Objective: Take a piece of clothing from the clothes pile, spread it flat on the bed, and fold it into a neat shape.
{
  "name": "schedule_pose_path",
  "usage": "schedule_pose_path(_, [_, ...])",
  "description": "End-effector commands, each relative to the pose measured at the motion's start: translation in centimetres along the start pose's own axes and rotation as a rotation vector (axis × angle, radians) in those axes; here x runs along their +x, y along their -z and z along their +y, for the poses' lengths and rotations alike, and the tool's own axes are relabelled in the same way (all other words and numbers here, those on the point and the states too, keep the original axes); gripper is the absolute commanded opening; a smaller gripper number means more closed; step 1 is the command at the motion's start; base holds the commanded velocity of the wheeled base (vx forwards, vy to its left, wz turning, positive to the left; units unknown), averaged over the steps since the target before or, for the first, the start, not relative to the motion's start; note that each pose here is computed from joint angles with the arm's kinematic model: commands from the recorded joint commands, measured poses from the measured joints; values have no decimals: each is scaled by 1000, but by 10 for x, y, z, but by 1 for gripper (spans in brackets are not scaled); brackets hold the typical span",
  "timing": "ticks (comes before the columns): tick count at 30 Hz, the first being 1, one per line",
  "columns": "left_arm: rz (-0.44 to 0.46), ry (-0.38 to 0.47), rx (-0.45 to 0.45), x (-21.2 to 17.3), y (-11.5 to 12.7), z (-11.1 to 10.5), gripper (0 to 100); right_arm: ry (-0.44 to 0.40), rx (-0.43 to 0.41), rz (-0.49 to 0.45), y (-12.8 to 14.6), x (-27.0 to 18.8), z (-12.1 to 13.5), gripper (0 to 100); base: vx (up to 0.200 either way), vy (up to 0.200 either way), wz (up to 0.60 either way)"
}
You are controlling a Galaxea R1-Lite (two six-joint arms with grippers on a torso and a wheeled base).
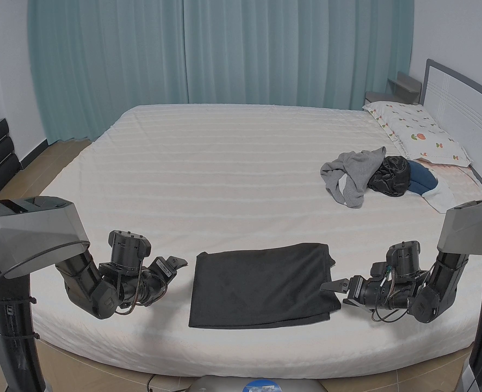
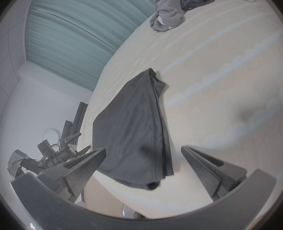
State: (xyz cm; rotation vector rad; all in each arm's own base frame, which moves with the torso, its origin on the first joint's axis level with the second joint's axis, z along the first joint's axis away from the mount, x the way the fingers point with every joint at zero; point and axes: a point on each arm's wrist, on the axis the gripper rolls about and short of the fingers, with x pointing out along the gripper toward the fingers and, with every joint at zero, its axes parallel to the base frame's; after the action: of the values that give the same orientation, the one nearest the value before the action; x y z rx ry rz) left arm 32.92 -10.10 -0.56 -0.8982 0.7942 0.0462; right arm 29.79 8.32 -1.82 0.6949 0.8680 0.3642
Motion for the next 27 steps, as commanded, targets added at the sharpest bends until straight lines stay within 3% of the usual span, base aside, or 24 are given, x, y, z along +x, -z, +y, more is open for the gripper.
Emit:
schedule_pose_path(1, [-5,2,-3,-5,-1,0,100,0,0,4,1,0,0,100,0,0,0])
schedule_pose_path(18, [-20,8,-11,-4,-7,-1,100,-10,0,4,-7,20,0,100,0,0,0])
schedule_pose_path(19, [-20,8,-11,-4,-7,-1,100,-10,0,9,-7,21,1,0,0,0,0])
schedule_pose_path(27, [-19,5,-11,-4,-7,0,100,22,9,51,0,20,3,0,0,0,0])
